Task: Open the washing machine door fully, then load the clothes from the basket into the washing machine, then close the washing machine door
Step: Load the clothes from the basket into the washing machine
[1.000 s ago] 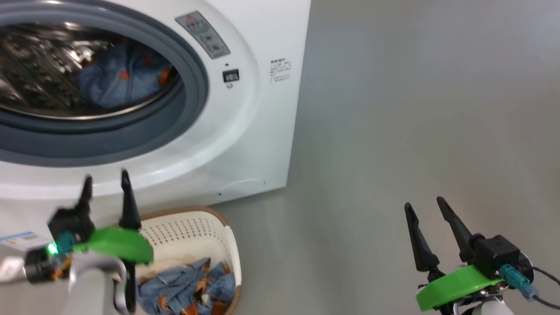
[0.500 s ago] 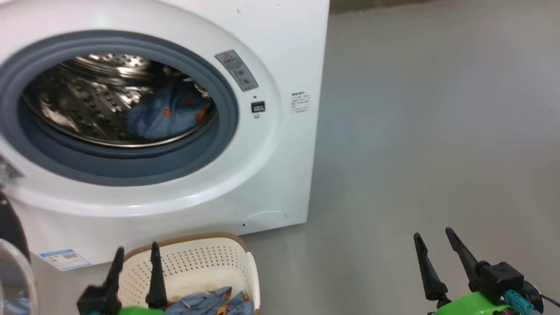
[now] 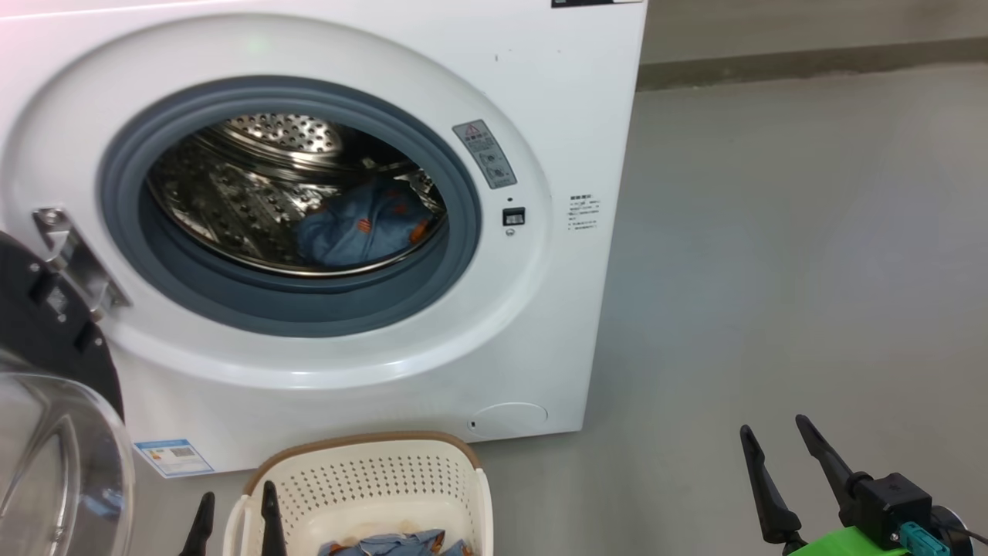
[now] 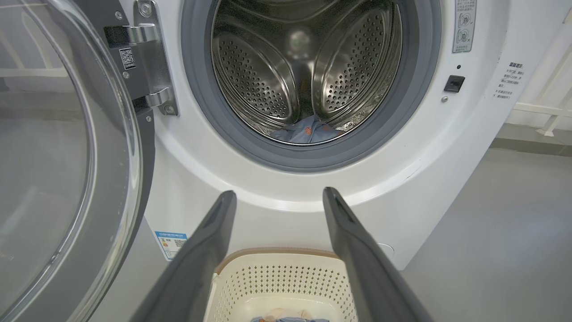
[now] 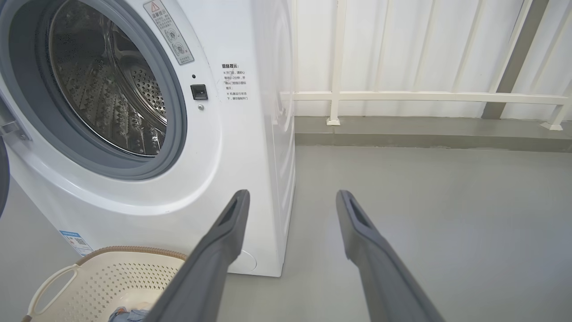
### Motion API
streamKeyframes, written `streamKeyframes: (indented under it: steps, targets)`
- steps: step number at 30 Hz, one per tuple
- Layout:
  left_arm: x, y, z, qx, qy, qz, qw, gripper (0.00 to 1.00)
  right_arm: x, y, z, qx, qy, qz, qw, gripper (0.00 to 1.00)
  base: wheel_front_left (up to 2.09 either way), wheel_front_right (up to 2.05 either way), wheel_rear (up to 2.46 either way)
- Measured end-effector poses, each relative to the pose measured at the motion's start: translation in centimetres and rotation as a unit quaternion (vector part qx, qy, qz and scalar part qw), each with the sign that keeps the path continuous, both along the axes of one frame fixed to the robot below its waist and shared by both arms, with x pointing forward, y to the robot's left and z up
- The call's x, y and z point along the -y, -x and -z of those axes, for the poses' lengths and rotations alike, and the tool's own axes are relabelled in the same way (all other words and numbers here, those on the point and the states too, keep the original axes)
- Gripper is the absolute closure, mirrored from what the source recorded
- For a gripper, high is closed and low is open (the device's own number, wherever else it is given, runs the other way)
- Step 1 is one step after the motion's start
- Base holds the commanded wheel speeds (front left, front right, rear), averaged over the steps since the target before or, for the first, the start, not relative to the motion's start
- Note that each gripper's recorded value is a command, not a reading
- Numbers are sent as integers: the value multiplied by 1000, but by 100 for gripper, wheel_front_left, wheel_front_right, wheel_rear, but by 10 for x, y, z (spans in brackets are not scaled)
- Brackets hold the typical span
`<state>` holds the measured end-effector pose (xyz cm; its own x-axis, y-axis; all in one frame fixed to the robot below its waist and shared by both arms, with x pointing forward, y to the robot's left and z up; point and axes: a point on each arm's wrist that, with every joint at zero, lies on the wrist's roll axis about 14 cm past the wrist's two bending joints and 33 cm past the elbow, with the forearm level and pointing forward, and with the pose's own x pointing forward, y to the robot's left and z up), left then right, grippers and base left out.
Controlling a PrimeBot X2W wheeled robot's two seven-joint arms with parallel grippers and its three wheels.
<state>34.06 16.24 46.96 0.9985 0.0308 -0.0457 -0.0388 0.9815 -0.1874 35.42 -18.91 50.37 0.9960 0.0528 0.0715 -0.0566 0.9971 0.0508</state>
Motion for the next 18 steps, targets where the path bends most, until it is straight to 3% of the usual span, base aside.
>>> streamKeyframes:
  steps: [18]
  targets:
    - [-17,24,-4,8,7,-36,999,0,-17,-1,-11,16,8,-31,999,0,0,0,0]
